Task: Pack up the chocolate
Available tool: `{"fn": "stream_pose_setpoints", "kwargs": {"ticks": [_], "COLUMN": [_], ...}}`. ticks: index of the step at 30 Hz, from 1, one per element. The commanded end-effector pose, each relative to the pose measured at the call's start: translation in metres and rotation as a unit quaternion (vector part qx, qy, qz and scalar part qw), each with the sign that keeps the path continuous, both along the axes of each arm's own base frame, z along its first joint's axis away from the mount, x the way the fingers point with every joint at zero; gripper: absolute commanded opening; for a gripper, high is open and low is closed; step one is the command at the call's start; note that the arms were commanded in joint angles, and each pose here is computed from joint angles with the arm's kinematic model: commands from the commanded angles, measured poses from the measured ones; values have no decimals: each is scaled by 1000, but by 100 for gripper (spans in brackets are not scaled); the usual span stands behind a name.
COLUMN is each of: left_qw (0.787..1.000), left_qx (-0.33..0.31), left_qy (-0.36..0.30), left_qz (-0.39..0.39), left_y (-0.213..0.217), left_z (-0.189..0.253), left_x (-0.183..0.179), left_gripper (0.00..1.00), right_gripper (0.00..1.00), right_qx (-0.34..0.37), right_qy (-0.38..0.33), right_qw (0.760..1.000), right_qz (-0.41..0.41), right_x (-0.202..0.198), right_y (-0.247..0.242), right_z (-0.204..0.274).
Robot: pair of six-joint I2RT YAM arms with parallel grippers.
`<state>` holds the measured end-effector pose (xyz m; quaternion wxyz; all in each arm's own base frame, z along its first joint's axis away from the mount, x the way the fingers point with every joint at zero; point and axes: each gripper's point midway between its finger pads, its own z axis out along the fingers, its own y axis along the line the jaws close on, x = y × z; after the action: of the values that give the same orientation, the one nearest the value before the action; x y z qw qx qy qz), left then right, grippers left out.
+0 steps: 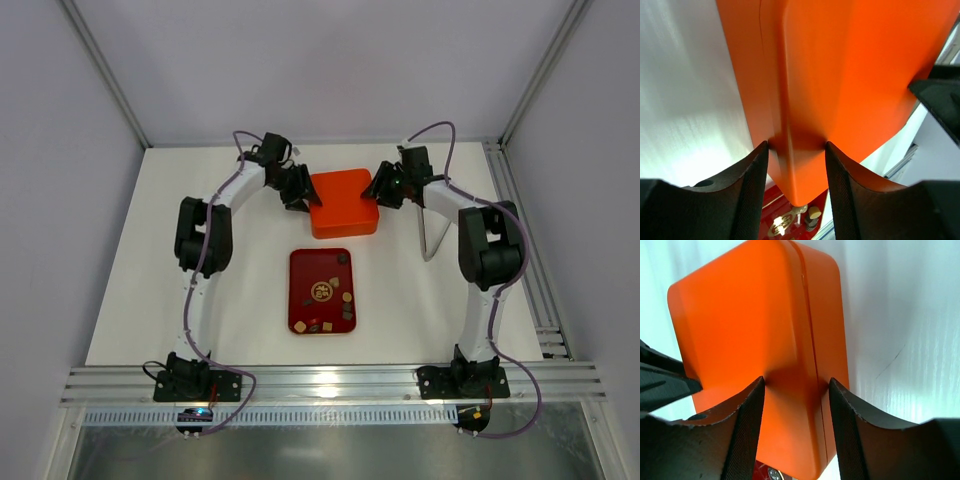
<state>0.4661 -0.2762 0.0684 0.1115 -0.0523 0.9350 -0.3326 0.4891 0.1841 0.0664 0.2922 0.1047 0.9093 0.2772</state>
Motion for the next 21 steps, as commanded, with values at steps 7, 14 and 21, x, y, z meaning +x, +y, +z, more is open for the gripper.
{"fn": "stream_pose_setpoints", "kwargs": {"ticks": [7, 14, 21], "left_qw": [987, 982, 971], "left_qx": [149, 176, 219], "left_qy": [63, 51, 58], "left_qz": [-21, -42, -72], "left_y": [41, 57, 73], "left_z": [-72, -67, -72], "left_x": [-22, -16, -22], "left_gripper": [54, 63, 64], "right_gripper": [40, 54, 67], "right_qx": [-19, -23, -4], "right_qy": [112, 88, 61], "right_qw": [991, 995, 998], "right_qz": [73, 50, 8], "right_x": [-124, -100, -34], "right_y": [42, 24, 3], "right_z": [-53, -33, -3]}}
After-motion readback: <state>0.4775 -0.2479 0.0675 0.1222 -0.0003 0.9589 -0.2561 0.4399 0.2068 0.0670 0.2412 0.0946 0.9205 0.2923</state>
